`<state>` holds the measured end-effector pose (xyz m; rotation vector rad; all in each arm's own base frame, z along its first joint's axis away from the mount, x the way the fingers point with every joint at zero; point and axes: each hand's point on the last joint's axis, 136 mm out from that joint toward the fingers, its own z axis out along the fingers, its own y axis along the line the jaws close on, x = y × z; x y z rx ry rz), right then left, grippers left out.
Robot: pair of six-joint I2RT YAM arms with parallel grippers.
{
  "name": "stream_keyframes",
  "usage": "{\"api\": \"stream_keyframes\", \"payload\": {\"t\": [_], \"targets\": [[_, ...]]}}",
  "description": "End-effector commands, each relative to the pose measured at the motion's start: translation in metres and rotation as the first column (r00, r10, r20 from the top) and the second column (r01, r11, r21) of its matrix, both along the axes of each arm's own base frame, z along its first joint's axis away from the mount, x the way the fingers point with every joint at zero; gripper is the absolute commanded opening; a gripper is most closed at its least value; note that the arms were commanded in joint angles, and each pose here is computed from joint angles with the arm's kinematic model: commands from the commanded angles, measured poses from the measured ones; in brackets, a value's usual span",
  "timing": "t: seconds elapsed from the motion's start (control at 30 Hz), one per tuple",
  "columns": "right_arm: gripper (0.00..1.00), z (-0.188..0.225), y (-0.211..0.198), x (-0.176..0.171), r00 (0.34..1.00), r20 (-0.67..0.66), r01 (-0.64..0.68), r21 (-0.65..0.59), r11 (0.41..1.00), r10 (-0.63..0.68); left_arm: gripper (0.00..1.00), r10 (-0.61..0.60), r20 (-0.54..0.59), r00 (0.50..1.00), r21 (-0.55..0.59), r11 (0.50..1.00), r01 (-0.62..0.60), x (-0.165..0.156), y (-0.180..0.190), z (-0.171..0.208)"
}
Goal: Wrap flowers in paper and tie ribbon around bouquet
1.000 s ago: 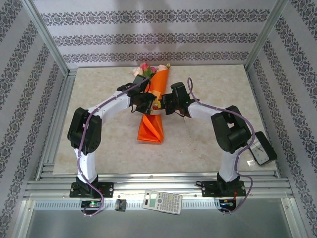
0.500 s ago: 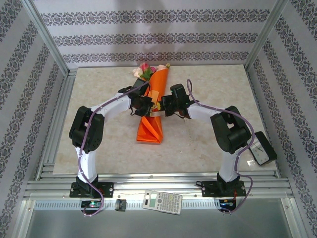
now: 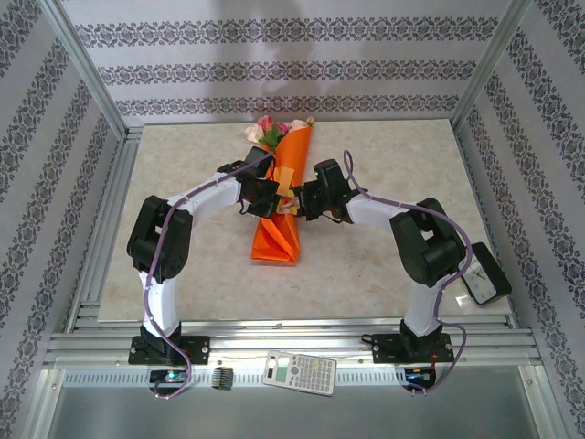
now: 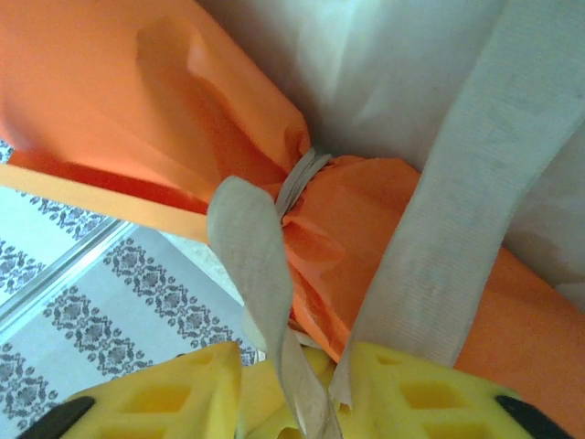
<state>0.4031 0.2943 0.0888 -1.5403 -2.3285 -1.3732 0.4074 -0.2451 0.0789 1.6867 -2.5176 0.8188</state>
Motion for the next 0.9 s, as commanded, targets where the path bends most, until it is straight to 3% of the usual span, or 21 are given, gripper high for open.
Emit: {"api": "stream_keyframes", "payload": {"t": [0.0,0.6,0.87], "targets": [[0.39,0.015,0.005,-0.006,0.999,0.018,-0.029,0.015,0.999,0.028,0.02,0.162,-0.025,0.987,0.028,0.987,-0.161,0.001,0.021,0.012],[0.44,0.023,0.018,-0.009,0.999,-0.029,-0.039,0.040,0.998,0.040,0.00,0.106,0.099,0.989,0.028,0.994,-0.109,0.020,0.019,0.037],[0.33,0.014,0.022,0.009,0.999,-0.033,-0.010,0.035,0.999,0.011,0.00,0.091,0.122,0.988,0.030,0.995,-0.095,0.020,0.019,0.040]]}}
